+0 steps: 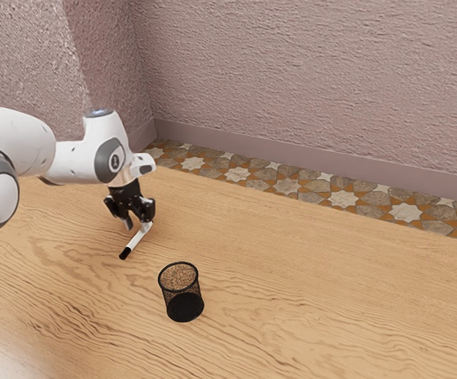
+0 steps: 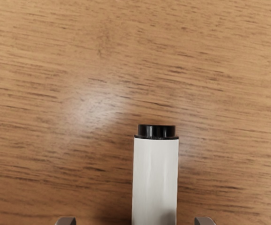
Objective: Put the marker into the pen holder.
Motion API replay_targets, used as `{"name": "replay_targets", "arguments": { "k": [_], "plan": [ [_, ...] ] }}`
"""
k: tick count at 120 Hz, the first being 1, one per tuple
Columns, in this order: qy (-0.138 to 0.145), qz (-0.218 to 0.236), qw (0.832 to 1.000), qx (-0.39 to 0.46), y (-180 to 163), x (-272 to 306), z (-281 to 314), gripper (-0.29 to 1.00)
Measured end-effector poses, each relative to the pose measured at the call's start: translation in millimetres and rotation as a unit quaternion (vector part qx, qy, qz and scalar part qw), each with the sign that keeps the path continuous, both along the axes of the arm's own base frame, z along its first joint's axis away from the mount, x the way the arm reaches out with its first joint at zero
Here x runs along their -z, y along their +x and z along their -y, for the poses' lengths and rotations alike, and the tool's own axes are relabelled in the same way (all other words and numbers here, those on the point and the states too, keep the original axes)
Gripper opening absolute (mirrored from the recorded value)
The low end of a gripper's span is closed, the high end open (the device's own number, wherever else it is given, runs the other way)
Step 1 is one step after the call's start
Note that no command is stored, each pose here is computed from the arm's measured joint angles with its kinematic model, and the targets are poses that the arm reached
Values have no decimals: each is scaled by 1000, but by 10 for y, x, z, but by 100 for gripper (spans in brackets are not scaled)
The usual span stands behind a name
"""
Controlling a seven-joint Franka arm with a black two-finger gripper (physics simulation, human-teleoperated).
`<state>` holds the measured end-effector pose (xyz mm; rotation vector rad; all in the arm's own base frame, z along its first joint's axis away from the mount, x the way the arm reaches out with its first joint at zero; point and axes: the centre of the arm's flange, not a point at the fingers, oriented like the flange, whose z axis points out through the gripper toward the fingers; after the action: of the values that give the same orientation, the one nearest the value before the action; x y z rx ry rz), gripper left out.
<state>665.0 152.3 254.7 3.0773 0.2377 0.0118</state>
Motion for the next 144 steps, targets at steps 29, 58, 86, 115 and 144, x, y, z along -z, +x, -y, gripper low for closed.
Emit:
{"name": "replay_targets", "arguments": {
  "k": [29,58,86,115,144],
  "plan": [
    [-8,5,1000,-12,14,66,20,9],
    [1,25,1000,-2,61,-318,167,-5],
    [5,52,995,87,-149,-1695,1249,-8],
    [-7,15,987,158,-669,-1840,2102,-8],
    [-16,-26,986,163,-812,-1534,2212,-8]
  ]
}}
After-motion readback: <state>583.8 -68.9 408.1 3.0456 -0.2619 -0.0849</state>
